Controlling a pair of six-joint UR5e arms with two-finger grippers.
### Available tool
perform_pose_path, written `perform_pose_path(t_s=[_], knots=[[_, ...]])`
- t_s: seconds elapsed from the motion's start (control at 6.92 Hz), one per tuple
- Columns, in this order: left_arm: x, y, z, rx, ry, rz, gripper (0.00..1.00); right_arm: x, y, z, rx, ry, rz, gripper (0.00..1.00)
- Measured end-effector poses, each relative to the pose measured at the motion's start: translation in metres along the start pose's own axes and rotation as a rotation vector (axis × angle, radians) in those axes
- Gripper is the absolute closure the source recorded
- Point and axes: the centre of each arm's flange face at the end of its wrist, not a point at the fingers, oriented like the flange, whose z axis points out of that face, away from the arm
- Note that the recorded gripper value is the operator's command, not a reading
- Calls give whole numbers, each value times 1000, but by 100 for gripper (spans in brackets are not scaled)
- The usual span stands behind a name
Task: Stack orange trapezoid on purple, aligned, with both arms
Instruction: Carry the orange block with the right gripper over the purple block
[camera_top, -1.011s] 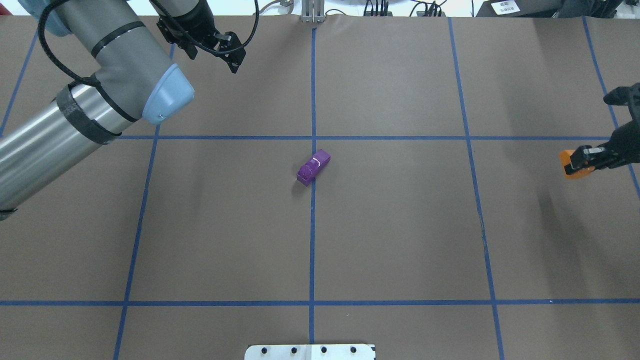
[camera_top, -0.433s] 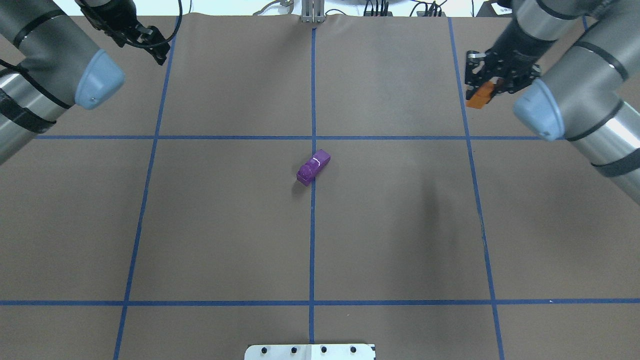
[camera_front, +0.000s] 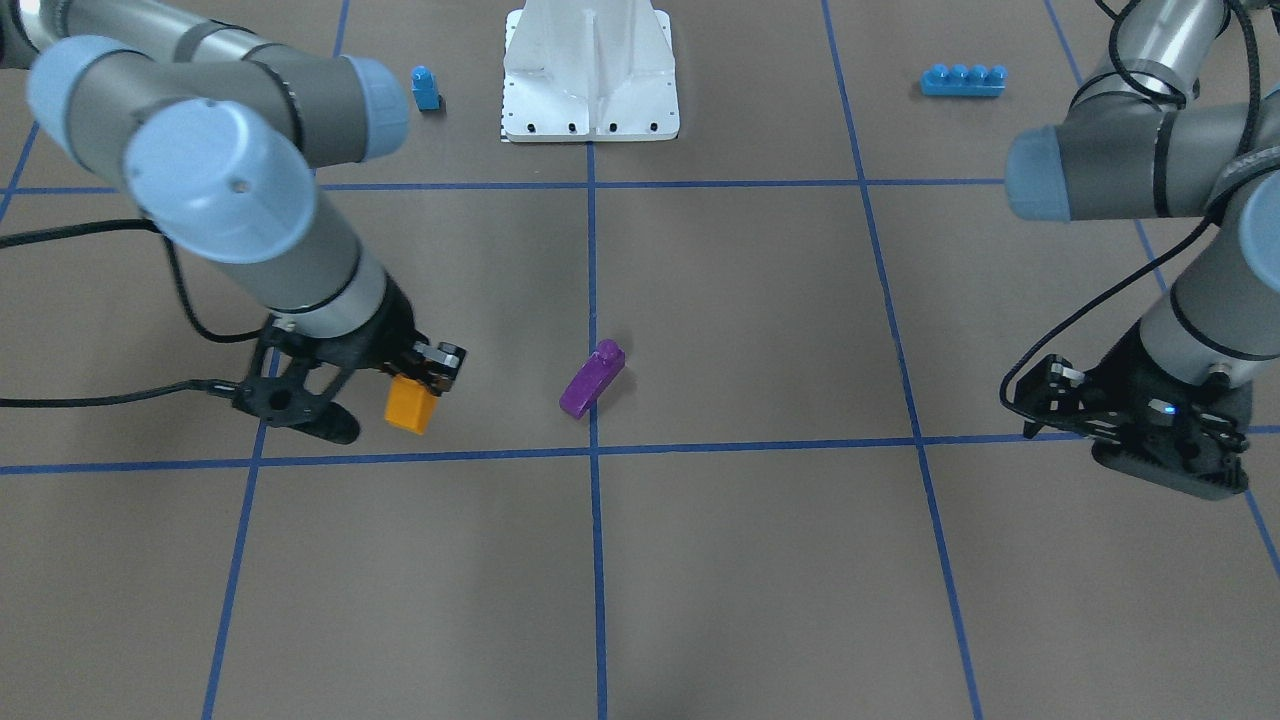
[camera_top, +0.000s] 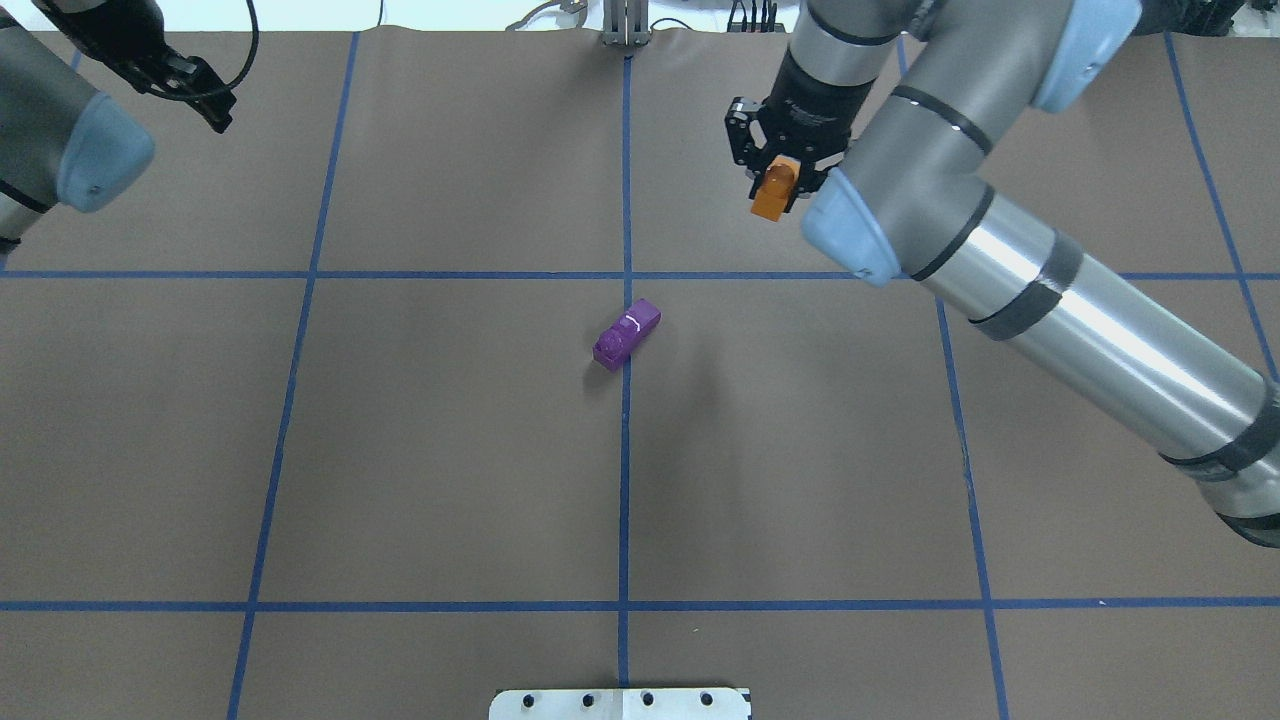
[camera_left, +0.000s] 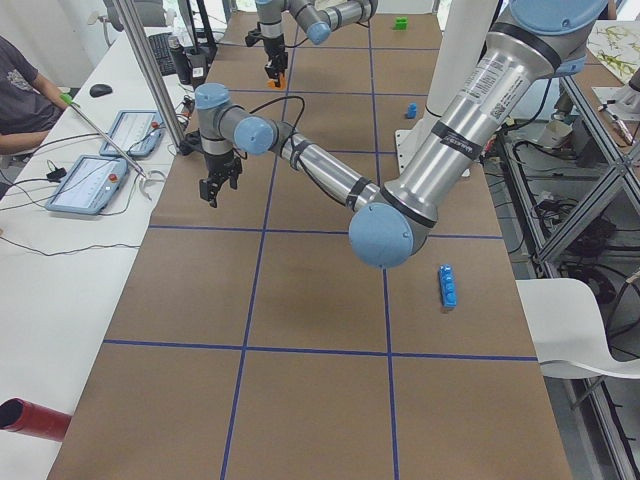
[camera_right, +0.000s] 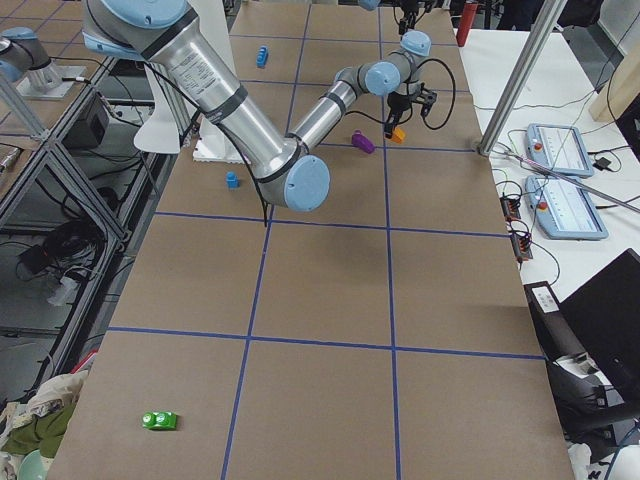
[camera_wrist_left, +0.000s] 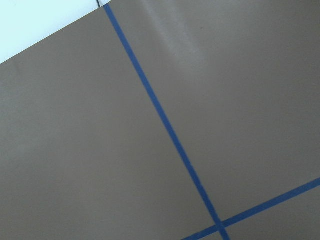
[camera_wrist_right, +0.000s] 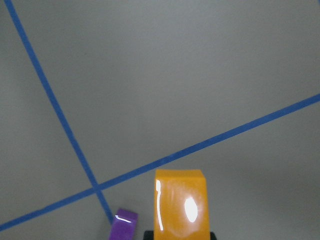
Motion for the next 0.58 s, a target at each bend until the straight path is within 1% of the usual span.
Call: perform_pose_path(t_s=[0.14,0.29,0.43,0.58], knots=[[-16,10,5,-11,4,-16,0,-39,23,26,11,-12,94,100],[-23,16,9,-19,9,-25,0,-64,50,53,28,-6,156,100],[-27,20,12,-26,11,-30,0,-76,73,74,46,3,175,100],[-28,21,15,-29,12,-32,0,-80,90,86,48,9,174,100]])
